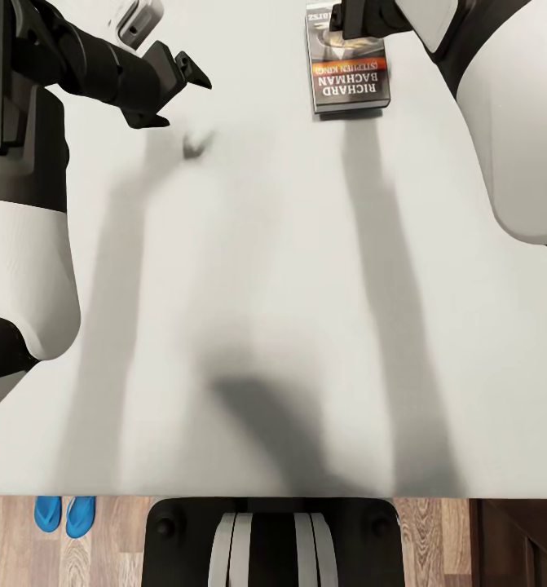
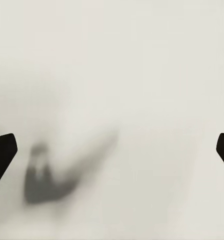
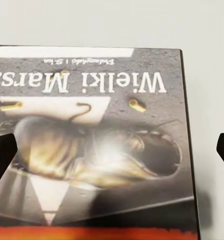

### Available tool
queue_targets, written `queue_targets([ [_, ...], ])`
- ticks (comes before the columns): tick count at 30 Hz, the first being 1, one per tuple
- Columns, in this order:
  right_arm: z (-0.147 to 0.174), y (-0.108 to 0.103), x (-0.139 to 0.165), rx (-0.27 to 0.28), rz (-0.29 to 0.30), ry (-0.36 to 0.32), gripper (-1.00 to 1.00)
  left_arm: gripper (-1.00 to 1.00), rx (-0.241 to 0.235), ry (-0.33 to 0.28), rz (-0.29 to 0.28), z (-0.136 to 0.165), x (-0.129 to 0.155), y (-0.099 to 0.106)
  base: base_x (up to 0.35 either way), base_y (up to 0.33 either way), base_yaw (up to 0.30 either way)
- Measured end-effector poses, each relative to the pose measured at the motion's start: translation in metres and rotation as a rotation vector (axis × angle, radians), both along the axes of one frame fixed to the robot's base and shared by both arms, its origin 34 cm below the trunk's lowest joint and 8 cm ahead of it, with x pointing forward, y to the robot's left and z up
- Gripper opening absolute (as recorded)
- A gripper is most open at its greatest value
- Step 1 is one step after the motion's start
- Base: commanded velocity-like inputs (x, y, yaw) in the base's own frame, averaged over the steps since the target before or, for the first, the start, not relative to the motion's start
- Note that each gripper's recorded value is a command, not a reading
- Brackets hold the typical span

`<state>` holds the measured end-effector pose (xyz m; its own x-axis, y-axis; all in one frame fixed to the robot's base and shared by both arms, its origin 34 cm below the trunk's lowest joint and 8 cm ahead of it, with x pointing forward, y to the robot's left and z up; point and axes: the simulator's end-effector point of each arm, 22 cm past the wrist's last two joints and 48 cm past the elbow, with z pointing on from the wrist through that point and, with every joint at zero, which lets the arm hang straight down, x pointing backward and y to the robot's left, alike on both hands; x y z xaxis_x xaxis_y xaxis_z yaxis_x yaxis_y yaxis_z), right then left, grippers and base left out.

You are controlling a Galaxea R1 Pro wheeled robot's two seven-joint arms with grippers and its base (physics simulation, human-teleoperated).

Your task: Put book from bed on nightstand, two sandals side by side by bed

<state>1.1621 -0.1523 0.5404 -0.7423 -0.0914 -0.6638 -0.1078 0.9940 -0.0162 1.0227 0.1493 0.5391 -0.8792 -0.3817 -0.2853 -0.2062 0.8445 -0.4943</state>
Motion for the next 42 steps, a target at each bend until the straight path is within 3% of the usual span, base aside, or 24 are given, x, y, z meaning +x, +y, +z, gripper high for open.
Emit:
queue_targets([
  [24,-0.015,0.001,-0.009,0.001,0.0,0.026,1.0,1.0,0.001,0.0,-0.001,0.0,0.0,0.0,0.002,0.001,0.0],
  [42,-0.015,0.007,-0.008,-0.001,0.011,-0.012,1.0,1.0,0.018,0.029,0.008,-0.016,-0.01,0.008,0.0,0.0,0.0],
])
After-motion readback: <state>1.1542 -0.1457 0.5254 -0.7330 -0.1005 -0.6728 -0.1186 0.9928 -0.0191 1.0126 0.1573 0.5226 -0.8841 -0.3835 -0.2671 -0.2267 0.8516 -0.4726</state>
